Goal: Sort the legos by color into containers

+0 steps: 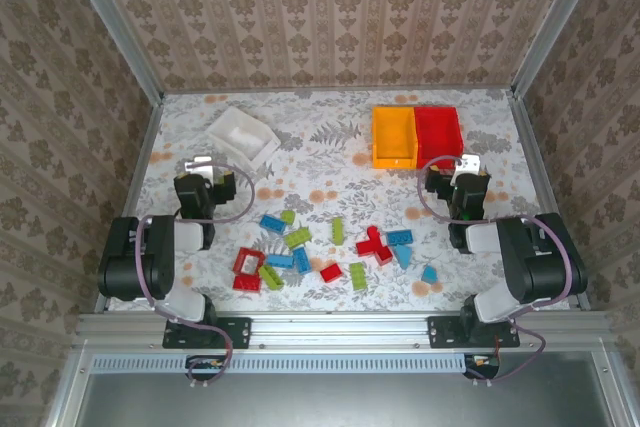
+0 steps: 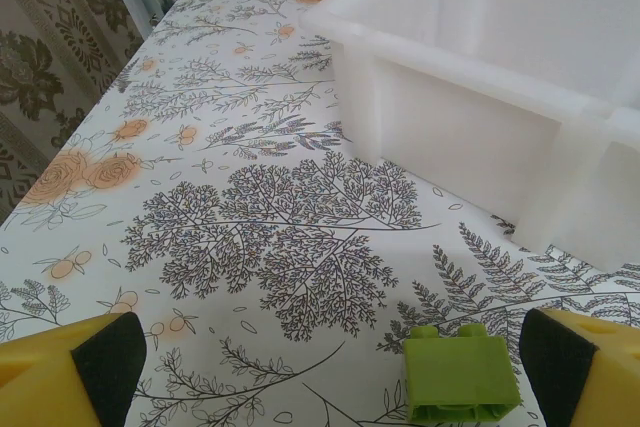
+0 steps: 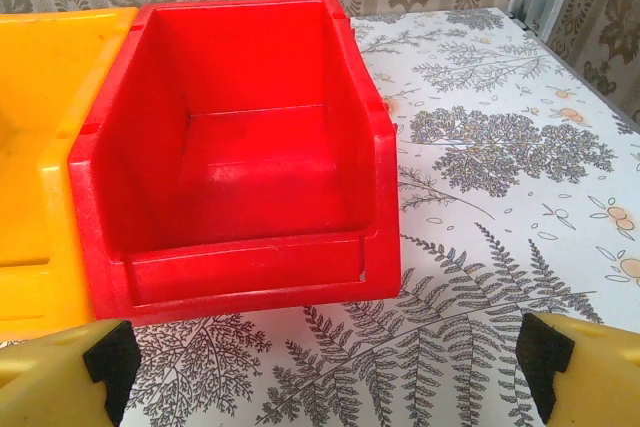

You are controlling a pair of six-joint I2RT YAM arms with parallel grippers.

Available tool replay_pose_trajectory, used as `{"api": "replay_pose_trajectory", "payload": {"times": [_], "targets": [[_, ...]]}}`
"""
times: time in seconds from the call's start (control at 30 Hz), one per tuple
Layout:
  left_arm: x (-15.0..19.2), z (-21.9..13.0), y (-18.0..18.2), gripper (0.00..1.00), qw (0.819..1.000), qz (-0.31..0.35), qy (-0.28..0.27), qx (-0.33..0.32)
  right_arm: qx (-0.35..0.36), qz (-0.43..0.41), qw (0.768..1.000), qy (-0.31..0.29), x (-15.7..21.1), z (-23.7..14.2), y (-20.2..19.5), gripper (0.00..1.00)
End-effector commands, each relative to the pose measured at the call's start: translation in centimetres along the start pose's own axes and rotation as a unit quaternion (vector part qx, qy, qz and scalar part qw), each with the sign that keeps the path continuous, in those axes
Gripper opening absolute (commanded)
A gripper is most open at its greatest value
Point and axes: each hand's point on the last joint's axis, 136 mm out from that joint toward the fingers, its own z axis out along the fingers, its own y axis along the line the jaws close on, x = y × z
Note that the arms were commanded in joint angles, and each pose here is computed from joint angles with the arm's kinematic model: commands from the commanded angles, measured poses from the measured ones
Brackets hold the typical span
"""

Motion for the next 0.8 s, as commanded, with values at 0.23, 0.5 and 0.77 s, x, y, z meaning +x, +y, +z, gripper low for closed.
{"api": "replay_pose_trajectory", "payload": {"times": [0.23, 0.5, 0.77], "targets": [[-1.02, 0.01, 0.08, 1.0, 1.0, 0.003, -0.016, -0.003, -0.004, -0.003, 1.0, -0.009, -0.8, 0.34, 0.39, 1.0], [-1.05, 0.0, 0.06, 1.0, 1.0, 0.004, -0.017, -0.003, -0.004, -0.003, 1.0, -0.01, -0.82, 0.35, 0.38, 1.0], [-1.02, -0.01, 0.07, 1.0, 1.0, 0.003, -0.017, -0.003, -0.004, -0.003, 1.0, -0.009, -0.78, 0.34, 0.37, 1.0]]}}
